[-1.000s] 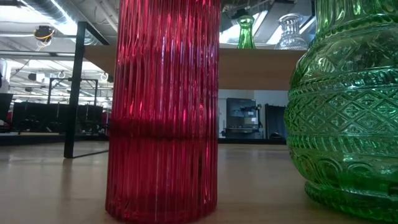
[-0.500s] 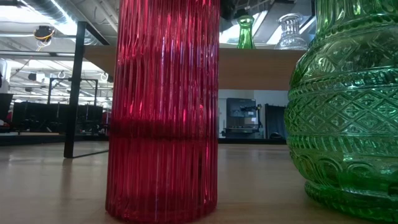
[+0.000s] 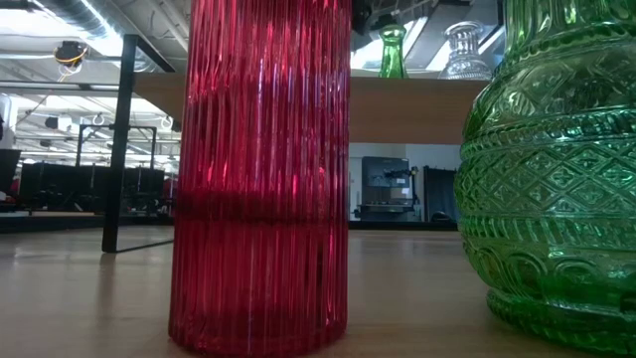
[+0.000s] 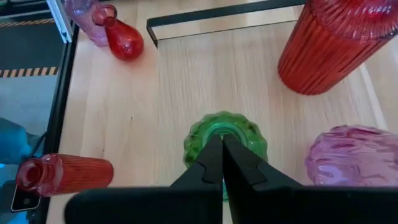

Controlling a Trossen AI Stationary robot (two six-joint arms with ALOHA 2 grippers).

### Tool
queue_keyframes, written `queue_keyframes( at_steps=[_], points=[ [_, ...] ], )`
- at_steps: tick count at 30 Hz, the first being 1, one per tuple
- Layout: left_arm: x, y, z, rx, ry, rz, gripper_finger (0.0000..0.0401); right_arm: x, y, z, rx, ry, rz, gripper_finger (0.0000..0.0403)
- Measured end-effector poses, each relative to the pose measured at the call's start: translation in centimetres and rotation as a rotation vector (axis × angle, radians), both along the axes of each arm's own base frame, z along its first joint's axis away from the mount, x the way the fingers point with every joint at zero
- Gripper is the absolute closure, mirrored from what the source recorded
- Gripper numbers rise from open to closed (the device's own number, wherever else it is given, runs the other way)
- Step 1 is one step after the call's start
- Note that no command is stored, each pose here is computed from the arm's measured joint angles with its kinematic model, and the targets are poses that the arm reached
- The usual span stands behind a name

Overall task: Sort vases onto shelf
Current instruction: Put the top green vase on the shelf

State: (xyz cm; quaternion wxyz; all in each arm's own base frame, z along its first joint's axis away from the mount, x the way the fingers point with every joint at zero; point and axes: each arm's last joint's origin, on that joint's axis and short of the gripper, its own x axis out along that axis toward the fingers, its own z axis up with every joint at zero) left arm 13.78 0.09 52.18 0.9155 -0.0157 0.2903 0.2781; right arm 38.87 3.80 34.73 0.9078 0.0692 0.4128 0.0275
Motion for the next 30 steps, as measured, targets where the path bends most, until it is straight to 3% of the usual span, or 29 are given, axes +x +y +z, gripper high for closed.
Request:
queue_keyframes(
  at_steps=[17, 30],
  points=[
    [0.0, 0.0, 0.0, 0.003, 0.002, -0.002, 0.0280, 0.7, -0.1, -1.0, 0.009, 0.030, 0.029, 0.0403],
    [0.0, 0.0, 0.0, 0.004, 0.002, -0.002, 0.0280, -1.0, -0.4, -1.4, 0.012, 0.189, -0.027, 0.0403]
  ],
)
